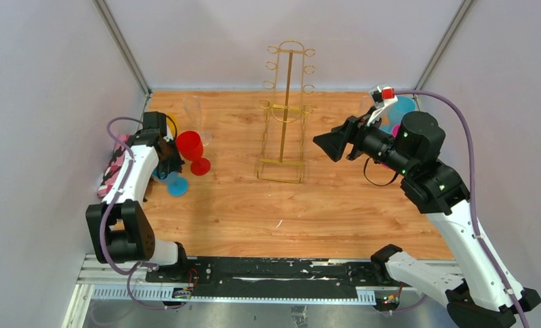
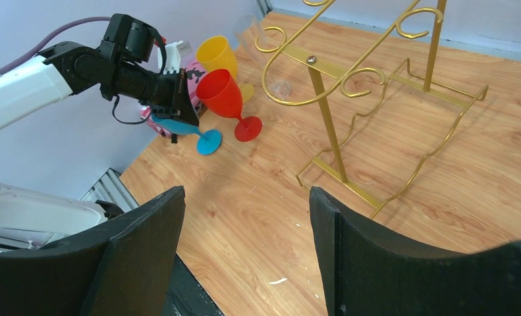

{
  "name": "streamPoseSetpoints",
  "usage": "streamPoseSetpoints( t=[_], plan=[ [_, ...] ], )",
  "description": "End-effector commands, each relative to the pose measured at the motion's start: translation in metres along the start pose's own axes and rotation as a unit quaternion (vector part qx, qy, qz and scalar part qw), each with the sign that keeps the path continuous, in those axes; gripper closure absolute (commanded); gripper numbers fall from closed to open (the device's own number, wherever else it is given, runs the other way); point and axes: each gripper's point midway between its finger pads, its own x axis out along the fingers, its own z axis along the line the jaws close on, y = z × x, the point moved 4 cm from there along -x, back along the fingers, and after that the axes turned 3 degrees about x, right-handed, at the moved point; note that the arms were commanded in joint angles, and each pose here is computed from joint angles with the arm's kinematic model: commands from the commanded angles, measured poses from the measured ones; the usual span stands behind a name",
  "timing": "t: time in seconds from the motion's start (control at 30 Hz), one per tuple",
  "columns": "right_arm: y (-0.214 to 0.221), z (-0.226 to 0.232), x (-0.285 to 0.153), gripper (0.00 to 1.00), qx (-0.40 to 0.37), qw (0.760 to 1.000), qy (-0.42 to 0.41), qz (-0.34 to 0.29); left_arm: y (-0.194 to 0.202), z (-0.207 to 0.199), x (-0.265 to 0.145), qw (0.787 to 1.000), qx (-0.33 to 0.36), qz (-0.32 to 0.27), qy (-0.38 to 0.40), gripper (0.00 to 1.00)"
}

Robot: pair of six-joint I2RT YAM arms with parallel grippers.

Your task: Take the wine glass off the wine glass rack

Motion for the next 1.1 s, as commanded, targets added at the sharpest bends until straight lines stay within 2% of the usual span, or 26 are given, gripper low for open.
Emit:
streamPoseSetpoints(
  t=[0.0,0.3,0.43,0.53,0.6,0.83,1.07],
  plan=[
    [0.001,-0.011,0.004,0.26,-0.008,1.000,0.021,-0.004,-0.015,-0.001,0.008,0.999,-0.022,-0.023,0.012,1.00],
    [0.003,-0.016,0.005,0.26,-0.004,1.000,0.021,-0.004,-0.008,0.005,0.019,0.999,-0.038,-0.020,-0.009,0.98],
    [0.003,-0.017,0.005,0.26,-0.001,1.000,0.020,-0.004,-0.005,0.007,0.019,0.999,-0.035,-0.018,-0.015,0.82],
    [0.003,-0.017,0.005,0.26,0.002,1.000,0.019,-0.004,-0.006,0.007,0.017,0.999,-0.034,-0.020,-0.016,0.75],
    [0.004,-0.017,0.006,0.26,0.003,1.000,0.018,-0.002,-0.011,0.008,0.011,0.999,-0.035,-0.030,-0.019,0.67],
    [0.007,-0.017,0.007,0.19,0.006,1.000,0.009,0.004,-0.044,0.005,-0.043,0.995,-0.035,-0.096,-0.016,0.53],
    [0.007,-0.020,0.009,0.16,0.009,1.000,0.016,0.002,-0.064,0.000,-0.137,0.979,-0.035,-0.199,0.021,0.52]
  ],
)
